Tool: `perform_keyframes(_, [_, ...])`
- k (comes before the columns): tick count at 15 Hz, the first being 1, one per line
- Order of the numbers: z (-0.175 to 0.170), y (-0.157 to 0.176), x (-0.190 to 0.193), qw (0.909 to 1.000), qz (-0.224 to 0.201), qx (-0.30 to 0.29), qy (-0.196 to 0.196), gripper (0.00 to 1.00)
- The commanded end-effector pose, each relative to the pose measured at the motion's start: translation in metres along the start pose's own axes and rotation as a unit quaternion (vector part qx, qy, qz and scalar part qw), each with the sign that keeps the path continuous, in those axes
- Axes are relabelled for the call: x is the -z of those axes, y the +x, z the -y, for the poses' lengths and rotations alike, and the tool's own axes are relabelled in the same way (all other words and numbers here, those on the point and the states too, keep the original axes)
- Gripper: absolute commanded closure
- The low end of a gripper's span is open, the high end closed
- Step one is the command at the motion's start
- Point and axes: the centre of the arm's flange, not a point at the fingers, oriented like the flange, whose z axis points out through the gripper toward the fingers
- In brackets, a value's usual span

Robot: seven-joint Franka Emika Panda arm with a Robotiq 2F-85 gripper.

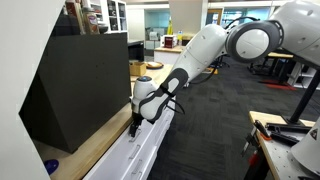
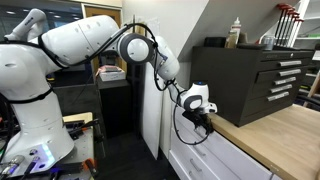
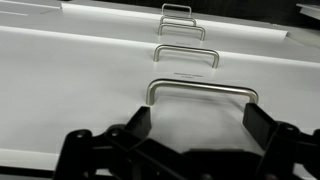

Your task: Slide the cabinet drawer to close

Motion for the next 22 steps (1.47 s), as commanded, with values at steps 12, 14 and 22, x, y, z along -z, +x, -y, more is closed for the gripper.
perform_keyframes(12, [0.039,-0.013,0.089,0.9910,0.122,0.034,0.044,0.00])
perform_keyframes(14, [0.048,-0.026,0.112,0.9850,0.159,0.042,0.051,0.00])
perform_keyframes(22, [0.054,-0.046,0.130,0.9744,0.214,0.045,0.050,0.00])
